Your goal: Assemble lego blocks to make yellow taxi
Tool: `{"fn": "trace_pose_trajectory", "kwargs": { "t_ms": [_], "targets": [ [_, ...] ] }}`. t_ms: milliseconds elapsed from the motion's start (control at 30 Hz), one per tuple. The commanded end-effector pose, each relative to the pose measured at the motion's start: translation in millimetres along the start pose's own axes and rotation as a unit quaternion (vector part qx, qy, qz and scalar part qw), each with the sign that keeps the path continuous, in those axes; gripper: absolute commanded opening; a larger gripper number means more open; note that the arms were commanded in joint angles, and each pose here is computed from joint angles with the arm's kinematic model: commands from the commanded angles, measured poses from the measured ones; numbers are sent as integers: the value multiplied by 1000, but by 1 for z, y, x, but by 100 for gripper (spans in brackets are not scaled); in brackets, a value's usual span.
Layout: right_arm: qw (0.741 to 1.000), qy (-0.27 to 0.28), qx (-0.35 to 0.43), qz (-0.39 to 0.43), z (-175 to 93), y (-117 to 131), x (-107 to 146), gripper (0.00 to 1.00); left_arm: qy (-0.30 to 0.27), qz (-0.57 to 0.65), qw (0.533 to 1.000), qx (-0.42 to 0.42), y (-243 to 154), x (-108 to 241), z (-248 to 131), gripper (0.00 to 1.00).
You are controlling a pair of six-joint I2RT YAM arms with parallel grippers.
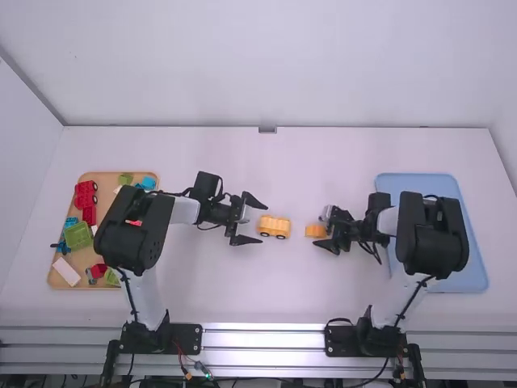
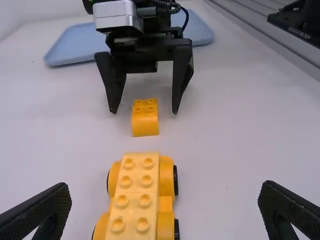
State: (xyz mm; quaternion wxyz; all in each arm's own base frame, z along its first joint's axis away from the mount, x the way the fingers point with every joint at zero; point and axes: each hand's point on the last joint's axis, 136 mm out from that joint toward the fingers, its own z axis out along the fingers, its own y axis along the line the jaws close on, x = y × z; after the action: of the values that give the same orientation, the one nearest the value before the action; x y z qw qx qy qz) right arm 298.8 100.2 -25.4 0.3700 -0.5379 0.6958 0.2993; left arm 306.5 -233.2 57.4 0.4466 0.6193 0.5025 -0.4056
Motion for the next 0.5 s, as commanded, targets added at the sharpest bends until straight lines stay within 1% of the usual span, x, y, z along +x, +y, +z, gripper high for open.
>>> {"fn": "trace_pose_trajectory", "kwargs": {
  "t_ms": [0,33,67,167,233,267,367,467],
  "targets": [
    [999,-29,-9,-39,-1,0,-5,75,-21,-3,1000,11,-2,-8,1,99],
    [999,-30,-10,-41,-2,1,-5,74,-21,-3,1000,11,-2,-8,2,99],
    [998,-31,-16,-46,-3,3,-3,64,-18,-3,1000,10,-2,-7,2,99],
    [998,-32,-17,-41,-1,2,-1,56,-18,-5,1000,9,-1,-6,1,99],
    [999,-25,-17,-40,0,2,2,40,-18,-3,1000,11,-2,-7,2,100],
    [999,-22,-19,-40,0,3,3,35,-17,-3,1000,10,-2,-6,2,99],
    [999,-24,-18,-39,0,3,3,25,-3,-2,1000,5,0,-2,2,99],
    [999,-25,-19,-39,0,3,2,20,11,-2,1000,2,1,3,4,99]
  ]
}}
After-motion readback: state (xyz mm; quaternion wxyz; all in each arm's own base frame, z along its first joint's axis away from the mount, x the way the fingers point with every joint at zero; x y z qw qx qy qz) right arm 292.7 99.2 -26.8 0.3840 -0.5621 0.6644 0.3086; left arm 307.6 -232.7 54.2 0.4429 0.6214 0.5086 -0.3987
